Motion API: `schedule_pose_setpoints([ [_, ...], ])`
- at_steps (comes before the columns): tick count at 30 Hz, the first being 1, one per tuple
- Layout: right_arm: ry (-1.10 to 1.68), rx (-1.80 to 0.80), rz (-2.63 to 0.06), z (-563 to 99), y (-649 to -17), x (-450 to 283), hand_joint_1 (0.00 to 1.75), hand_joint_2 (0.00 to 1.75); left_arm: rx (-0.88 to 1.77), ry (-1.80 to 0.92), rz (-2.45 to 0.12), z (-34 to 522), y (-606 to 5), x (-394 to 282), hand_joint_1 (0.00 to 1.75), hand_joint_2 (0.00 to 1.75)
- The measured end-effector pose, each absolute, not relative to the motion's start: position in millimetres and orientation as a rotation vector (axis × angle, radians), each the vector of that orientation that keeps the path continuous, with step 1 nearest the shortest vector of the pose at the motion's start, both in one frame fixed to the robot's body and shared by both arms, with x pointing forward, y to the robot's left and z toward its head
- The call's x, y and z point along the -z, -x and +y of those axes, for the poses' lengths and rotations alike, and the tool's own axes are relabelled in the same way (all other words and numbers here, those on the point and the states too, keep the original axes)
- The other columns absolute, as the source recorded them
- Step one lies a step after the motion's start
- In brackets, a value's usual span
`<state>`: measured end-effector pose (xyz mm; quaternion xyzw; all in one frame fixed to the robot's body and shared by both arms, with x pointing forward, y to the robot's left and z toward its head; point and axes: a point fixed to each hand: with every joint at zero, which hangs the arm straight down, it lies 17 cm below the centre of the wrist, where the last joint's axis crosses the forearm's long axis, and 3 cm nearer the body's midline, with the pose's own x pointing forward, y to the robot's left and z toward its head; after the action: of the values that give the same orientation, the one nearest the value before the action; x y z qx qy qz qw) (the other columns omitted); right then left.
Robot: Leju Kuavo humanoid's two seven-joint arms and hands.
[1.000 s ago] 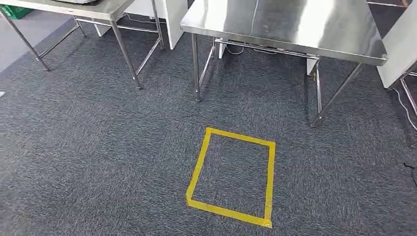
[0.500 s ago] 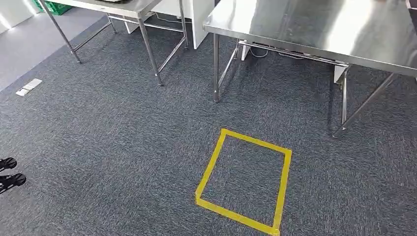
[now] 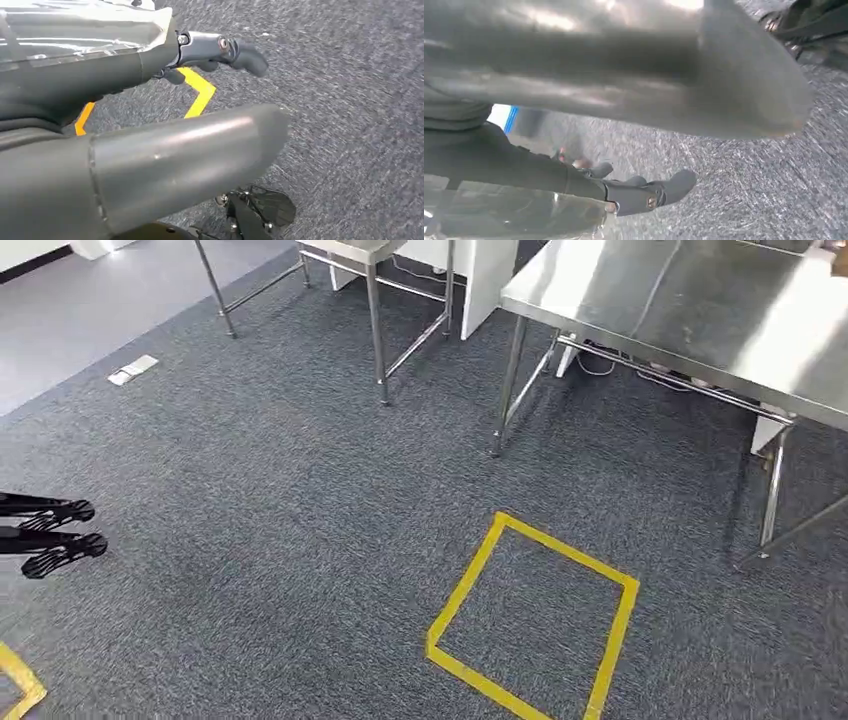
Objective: Take the parts from the cabinet and place them on the table.
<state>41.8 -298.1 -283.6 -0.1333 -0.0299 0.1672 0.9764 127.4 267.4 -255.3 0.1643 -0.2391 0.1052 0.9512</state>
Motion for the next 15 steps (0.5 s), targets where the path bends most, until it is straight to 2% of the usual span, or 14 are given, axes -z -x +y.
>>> schedule_pose_setpoints([
  [8,0.231,-0.278,-0.198,-279.2,-81.2,279.5,0.00,0.00,-0.163,-0.313,-0.497,271.5,-135.2,255.7,0.00,0.00],
  [15,0.215,-0.275,-0.211,-268.7,-83.1,278.9,0.00,0.00,-0.167,-0.329,-0.510,282.9,-139.1,254.6,0.00,0.00],
])
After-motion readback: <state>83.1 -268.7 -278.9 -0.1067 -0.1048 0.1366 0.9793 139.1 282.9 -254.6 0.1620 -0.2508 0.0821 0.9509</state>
